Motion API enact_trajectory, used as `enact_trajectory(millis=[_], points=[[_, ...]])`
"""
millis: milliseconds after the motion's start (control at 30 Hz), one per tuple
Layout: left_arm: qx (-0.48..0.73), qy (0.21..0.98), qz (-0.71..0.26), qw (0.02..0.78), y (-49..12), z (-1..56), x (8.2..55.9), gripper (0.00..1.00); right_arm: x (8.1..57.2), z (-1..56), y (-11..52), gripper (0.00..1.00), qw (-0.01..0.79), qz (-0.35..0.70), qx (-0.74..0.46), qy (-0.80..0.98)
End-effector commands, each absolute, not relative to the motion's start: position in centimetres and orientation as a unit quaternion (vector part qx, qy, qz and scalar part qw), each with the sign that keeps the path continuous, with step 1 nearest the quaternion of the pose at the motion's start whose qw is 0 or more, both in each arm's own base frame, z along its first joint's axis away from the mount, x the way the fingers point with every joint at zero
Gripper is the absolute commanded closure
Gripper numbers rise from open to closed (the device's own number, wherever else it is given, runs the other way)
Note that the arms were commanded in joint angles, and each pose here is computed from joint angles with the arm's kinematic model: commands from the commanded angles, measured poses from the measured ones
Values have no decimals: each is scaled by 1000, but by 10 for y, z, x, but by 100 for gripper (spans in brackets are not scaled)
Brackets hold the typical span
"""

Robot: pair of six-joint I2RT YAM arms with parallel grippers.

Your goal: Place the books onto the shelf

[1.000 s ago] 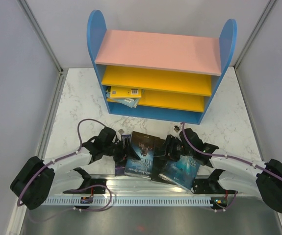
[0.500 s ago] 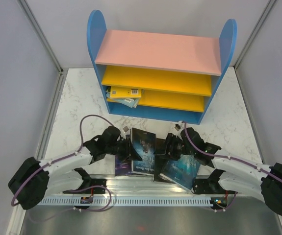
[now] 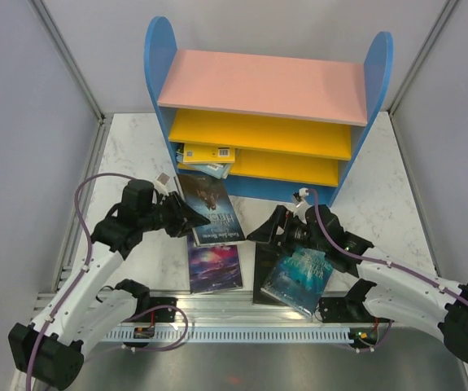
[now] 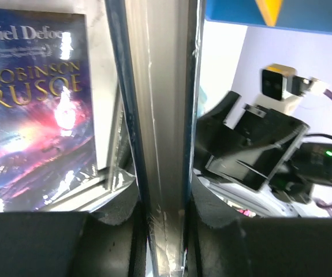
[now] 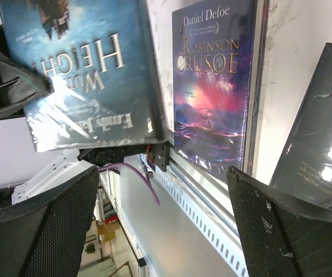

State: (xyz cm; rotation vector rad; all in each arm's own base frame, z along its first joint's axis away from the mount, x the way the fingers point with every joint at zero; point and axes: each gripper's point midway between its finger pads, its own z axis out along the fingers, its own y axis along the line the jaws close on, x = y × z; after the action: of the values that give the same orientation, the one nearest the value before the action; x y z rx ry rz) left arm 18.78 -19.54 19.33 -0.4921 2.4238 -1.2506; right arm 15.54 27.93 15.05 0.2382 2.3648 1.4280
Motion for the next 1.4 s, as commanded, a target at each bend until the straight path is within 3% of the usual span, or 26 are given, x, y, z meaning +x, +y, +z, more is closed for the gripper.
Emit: enact_trajectory(millis=[0,233,633,1367], points=[[-109,809,-532,225,-211,267,184,98,155,156,282,6,182,534,97,820],[-126,780,-580,196,-218,270,173,98,149,152,275,5,178,569,135,791],[-176,776,-589,144,-213,213,153,98,151,186,265,4,180,680,200,682],[-216,707,-659,137,-223,212,159,98,152,167,272,4,161,667,206,697]])
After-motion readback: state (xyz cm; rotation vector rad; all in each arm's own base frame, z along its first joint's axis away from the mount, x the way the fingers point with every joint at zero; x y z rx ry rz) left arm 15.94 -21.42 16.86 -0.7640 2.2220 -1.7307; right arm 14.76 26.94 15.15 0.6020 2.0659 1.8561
